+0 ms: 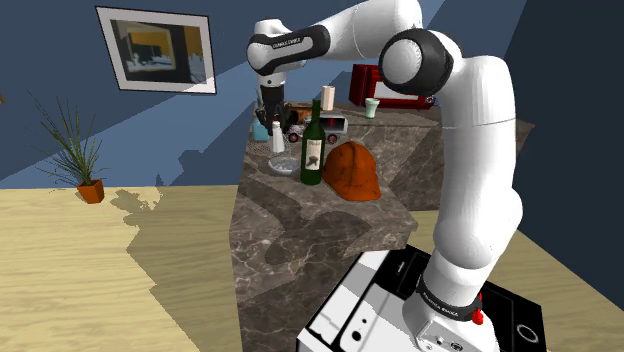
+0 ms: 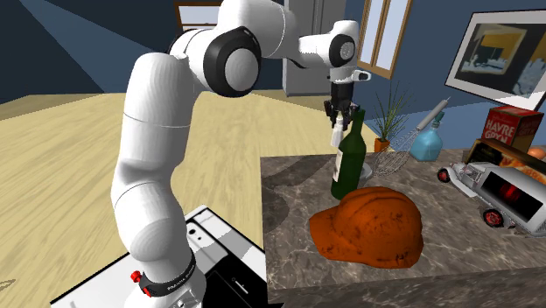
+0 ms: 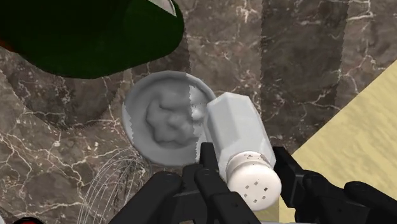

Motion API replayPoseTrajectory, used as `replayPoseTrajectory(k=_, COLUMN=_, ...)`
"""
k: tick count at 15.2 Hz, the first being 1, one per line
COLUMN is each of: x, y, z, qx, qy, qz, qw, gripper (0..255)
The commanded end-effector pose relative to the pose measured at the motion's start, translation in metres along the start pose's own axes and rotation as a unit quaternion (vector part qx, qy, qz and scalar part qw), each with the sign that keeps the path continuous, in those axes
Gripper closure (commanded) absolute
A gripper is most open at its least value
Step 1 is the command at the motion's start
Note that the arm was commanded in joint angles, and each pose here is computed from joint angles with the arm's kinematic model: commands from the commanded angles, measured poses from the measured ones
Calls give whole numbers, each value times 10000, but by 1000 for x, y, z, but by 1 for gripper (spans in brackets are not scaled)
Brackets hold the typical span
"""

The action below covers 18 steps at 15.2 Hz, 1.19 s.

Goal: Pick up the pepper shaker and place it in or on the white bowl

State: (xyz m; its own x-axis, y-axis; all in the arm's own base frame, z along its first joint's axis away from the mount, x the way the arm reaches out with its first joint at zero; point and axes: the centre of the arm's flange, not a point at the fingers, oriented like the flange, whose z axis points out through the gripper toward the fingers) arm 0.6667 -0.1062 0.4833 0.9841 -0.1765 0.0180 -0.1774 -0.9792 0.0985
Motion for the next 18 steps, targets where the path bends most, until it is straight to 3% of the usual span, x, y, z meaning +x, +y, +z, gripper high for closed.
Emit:
replayPoseTrajectory(k=1, x=13, y=24, z=-4, qx=-1, qy=2, qz=-6, qw=10000, gripper=255)
replayPoseTrajectory(k=5, x=41, y=75, z=-4, qx=-1, qy=2, qz=-6, qw=10000, gripper=255)
replayPoseTrajectory(k=18, x=40, y=68, z=64, qx=-1, qy=2, qz=-6, qw=10000, gripper=255)
